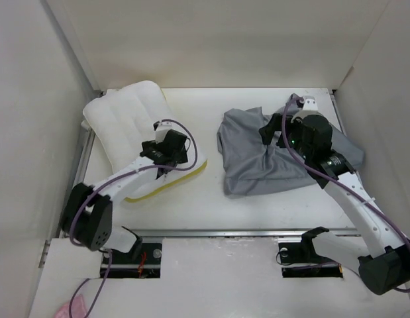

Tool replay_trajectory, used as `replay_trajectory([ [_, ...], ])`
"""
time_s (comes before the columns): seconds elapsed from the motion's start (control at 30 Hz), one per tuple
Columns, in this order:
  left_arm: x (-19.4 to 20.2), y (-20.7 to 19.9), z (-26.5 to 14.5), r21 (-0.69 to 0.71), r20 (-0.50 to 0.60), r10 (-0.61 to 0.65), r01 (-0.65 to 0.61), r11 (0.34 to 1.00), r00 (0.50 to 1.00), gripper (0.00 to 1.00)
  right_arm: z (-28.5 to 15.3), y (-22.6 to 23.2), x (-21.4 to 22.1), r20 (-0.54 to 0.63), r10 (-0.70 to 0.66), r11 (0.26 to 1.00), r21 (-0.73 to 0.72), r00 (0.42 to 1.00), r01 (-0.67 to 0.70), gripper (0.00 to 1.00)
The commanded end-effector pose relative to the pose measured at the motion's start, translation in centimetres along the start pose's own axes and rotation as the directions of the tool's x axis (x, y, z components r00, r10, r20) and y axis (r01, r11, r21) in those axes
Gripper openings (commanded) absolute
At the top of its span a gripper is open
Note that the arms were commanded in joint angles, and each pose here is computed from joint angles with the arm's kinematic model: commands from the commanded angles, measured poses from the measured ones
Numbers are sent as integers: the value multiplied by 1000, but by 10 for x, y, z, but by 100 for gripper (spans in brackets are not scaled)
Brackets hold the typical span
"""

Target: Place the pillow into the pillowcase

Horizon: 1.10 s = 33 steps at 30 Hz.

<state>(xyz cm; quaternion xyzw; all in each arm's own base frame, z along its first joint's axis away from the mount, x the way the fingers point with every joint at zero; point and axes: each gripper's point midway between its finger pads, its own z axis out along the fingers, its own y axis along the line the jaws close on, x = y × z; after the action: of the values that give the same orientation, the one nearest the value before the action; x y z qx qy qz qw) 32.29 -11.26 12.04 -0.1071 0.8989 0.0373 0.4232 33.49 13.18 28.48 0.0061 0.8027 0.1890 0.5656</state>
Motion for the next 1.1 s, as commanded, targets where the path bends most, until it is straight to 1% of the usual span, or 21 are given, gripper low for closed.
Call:
replay_trajectory([
  [0.0, -2, 5, 15, -131, -10, 50, -51, 990, 999, 100, -4, 4, 9, -20, -19, 999, -31, 1000, 18, 100],
  [0.07, 9, 7, 31, -179, -59, 135, -144, 973, 989, 100, -1, 1, 19, -43, -20, 1000, -23, 999, 19, 100],
  [0.13, 8, -4, 40, -167, -66, 196, -204, 965, 978, 100, 0, -1, 24, -53, -31, 999, -20, 998, 30, 100],
  [0.17, 17, -6, 49, -163, -105, 247, -262, 951, 963, 100, 2, -1, 31, -74, -31, 999, -25, 997, 30, 100],
  [0.23, 13, -21, 57, -120, -108, 276, -289, 950, 955, 100, 6, -4, 39, -95, -32, 999, -18, 995, 30, 100],
  [0.3, 24, -35, 69, -33, -147, 317, -325, 945, 937, 100, 8, -4, 42, -109, -32, 999, -23, 994, 30, 100],
  [0.37, 28, -49, 76, 29, -151, 351, -350, 936, 924, 100, 8, -6, 47, -117, -41, 999, -21, 992, 39, 100],
  [0.4, 30, -58, 78, 68, -156, 359, -352, 933, 920, 93, 9, -5, 44, -107, -41, 999, -25, 993, 39, 100],
  [0.43, 34, -62, 84, 80, -170, 373, -365, 928, 912, 59, 10, -5, 45, -104, -52, 998, -27, 993, 49, 100],
  [0.47, 34, -63, 87, 82, -171, 389, -380, 921, 905, 38, 10, -7, 50, -112, -52, 998, -24, 992, 50, 100],
  [0.5, 33, -64, 89, 75, -170, 380, -373, 925, 909, 0, 12, -8, 52, -123, -52, 999, -21, 991, 50, 100],
  [0.6, 19, -70, 84, 76, -146, 356, -348, 934, 923, 0, 19, -11, 58, -141, -78, 997, -19, 987, 76, 100],
  [0.63, 1, -79, 71, 100, -86, 346, -338, 936, 934, 0, 25, -12, 69, -170, -89, 996, -30, 981, 85, 100],
  [0.73, -33, -92, 46, 145, 13, 292, -291, 946, 956, 0, 42, -8, 87, -227, -113, 993, -60, 967, 102, 100],
  [0.77, -56, -95, 28, 174, 65, 243, -251, 952, 968, 0, 47, -8, 93, -243, -113, 993, -65, 963, 100, 100],
  [0.8, -65, -95, 18, 184, 87, 215, -228, 956, 973, 0, 52, 1, 96, -254, -125, 991, -86, 959, 107, 100],
  [0.87, -97, -87, -7, 173, 169, 146, -175, 969, 975, 0, 72, 15, 107, -288, -151, 987, -94, 946, 129, 98],
  [0.9, -105, -84, -14, 170, 188, 120, -153, 973, 975, 0, 78, 11, 120, -323, -152, 988, -85, 934, 131, 98],
  [0.93, -112, -80, -20, 167, 208, 106, -142, 976, 972, 0, 87, 25, 114, -307, -175, 984, -86, 936, 156, 96],
  [0.97, -119, -73, -25, 140, 231, 93, -127, 982, 969, 0, 99, 25, 135, -364, -192, 981, -68, 912, 179, 96],
  [1.07, -134, -58, -31, 118, 260, 44, -77, 990, 965, 0, 121, 46, 137, -370, -249, 967, -43, 895, 251, 92],
])
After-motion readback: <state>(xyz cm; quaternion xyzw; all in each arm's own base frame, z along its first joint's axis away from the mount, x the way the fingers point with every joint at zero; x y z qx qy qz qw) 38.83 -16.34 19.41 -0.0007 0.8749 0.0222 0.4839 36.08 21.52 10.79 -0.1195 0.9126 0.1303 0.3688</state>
